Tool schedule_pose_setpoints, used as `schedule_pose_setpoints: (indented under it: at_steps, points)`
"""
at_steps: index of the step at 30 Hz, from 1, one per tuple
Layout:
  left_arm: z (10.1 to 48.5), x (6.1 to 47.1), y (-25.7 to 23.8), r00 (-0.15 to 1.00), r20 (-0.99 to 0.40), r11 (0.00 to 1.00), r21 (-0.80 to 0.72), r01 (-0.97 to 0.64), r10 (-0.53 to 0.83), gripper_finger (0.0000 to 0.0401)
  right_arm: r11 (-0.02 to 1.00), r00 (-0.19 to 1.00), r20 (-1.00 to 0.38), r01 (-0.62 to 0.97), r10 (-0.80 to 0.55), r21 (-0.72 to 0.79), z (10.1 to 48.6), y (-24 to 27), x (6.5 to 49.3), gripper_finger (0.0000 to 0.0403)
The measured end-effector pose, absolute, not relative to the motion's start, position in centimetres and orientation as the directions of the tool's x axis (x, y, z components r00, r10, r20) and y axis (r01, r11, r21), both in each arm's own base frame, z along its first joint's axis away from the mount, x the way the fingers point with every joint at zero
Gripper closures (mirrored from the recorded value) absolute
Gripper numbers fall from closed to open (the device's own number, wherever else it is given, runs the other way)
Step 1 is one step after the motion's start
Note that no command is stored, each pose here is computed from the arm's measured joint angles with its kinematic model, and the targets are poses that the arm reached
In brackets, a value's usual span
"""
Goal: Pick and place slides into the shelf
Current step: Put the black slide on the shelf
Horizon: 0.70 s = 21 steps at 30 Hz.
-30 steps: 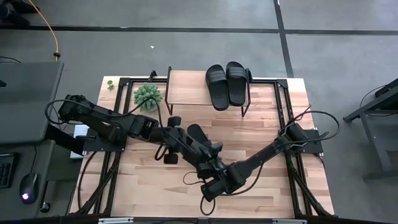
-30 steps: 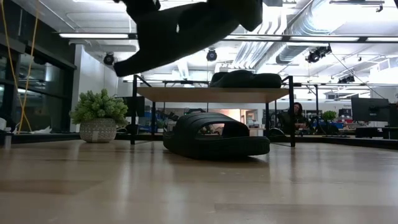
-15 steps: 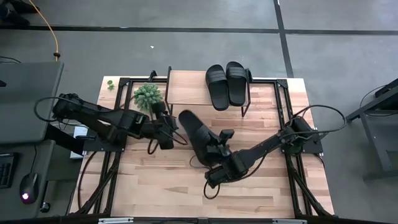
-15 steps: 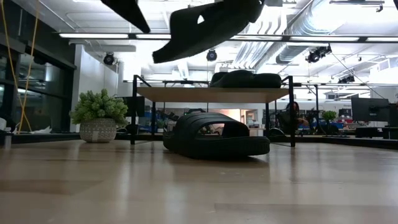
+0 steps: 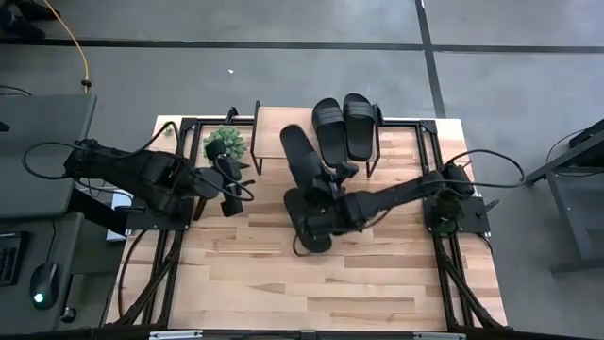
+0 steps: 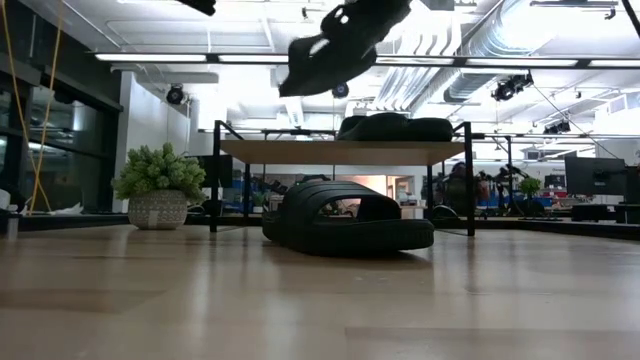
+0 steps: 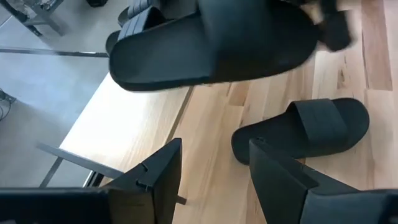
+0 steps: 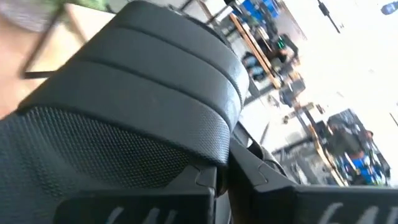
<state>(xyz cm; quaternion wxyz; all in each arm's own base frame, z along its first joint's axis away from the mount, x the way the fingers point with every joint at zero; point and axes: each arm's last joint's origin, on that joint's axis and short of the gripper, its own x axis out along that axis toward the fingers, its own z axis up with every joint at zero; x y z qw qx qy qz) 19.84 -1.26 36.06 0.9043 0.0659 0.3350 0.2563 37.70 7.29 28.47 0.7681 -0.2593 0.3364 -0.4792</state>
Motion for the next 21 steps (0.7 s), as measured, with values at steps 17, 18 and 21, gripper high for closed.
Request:
schedule_pose_setpoints:
  at_steps: [17, 18, 21]
  points:
    - [36.2, 19.5, -1.2, 0.646, -0.571, 0.862, 0.314, -0.397, 0.506, 0.0231, 0.391, 0.245, -0.311, 0.688, -0.918, -0.612, 29.3, -0.8, 40.8, 0.0403]
    - [36.2, 19.5, -1.2, 0.646, -0.572, 0.862, 0.318, -0.394, 0.506, 0.0231, 0.388, 0.242, -0.311, 0.692, -0.919, -0.609, 29.4, -1.2, 40.8, 0.0403]
    - [36.2, 19.5, -1.2, 0.646, -0.572, 0.862, 0.326, -0.387, 0.506, 0.0231, 0.386, 0.230, -0.322, 0.703, -0.918, -0.597, 29.4, -2.1, 40.9, 0.0403]
